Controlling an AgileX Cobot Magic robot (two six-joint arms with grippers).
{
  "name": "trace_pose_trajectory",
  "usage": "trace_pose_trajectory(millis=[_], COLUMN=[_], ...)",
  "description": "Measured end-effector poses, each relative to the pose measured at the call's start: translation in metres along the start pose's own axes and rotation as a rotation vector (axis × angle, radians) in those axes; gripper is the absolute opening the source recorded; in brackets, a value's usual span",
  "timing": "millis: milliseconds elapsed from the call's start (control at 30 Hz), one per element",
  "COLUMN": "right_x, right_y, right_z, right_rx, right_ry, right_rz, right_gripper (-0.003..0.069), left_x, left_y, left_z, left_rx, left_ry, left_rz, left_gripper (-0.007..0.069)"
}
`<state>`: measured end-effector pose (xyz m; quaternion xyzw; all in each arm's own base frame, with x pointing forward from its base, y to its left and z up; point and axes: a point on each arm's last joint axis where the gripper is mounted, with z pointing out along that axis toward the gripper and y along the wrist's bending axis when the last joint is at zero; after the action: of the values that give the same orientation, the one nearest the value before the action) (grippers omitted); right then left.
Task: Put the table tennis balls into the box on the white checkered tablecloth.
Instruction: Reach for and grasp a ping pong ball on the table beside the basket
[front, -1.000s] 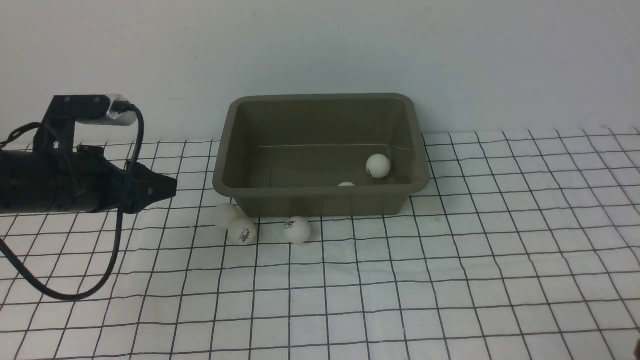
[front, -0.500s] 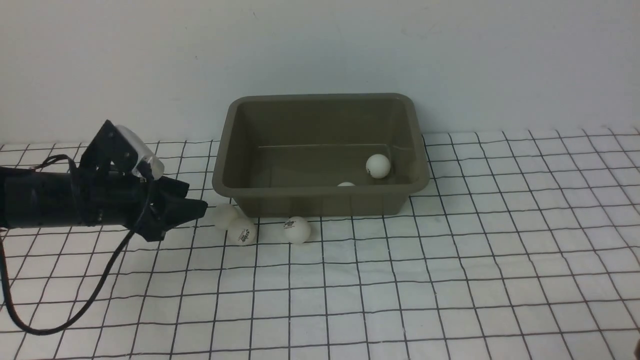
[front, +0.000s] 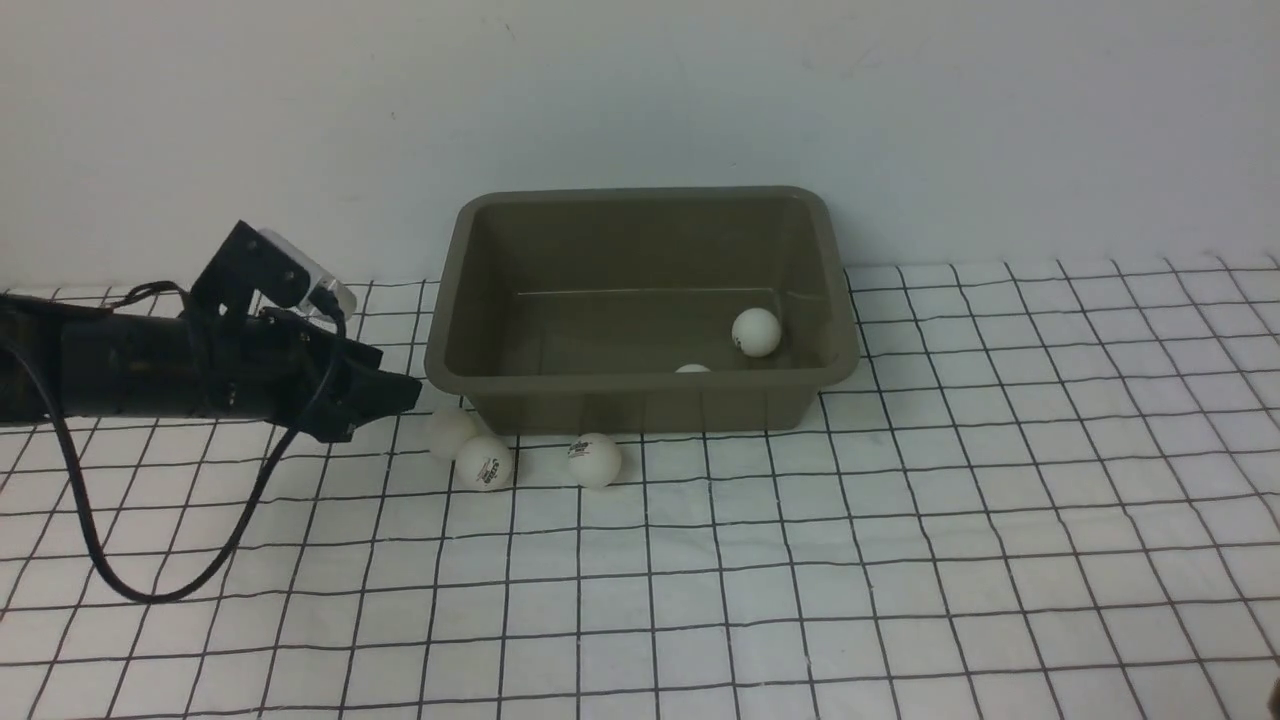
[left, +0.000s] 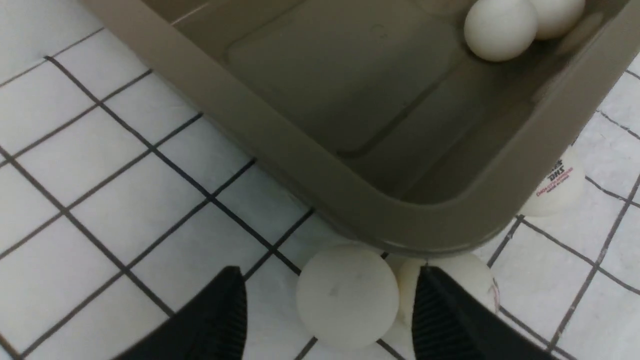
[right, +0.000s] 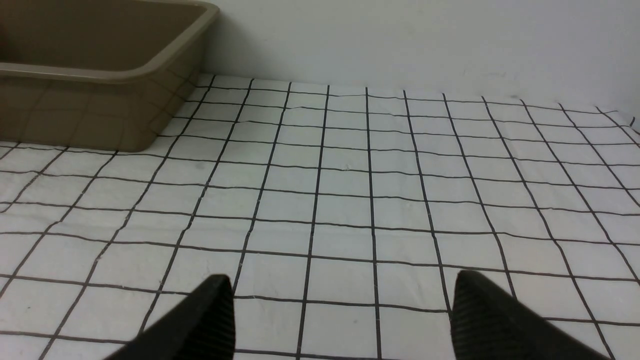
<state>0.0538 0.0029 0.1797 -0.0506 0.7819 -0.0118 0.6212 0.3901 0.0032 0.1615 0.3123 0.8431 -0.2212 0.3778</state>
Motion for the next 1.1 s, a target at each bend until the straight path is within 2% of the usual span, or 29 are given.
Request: trace_pose_trajectory(millis=[167,667,1100], right_x=[0.000,0.000,0.000], right_y=[0.000,0.000,0.000], right_z=[0.000,0.000,0.000], right_rx=[0.000,0.000,0.000], right_ry=[0.000,0.000,0.000], right_rz=[0.000,0.000,0.000], right_gripper=[0.0526,0.0526,0.0526], left_x=[0.005,0.016,0.013], left_y=[0.005,0.000,0.002], left_z=[0.005,0.033,0.047], left_rx=[0.014,0.073,-0.017], left_ry=[0.063,0.081,0.064], left_rz=[0.002,0.048,0.077], left_gripper=[0.0406,0.0406,0.0405])
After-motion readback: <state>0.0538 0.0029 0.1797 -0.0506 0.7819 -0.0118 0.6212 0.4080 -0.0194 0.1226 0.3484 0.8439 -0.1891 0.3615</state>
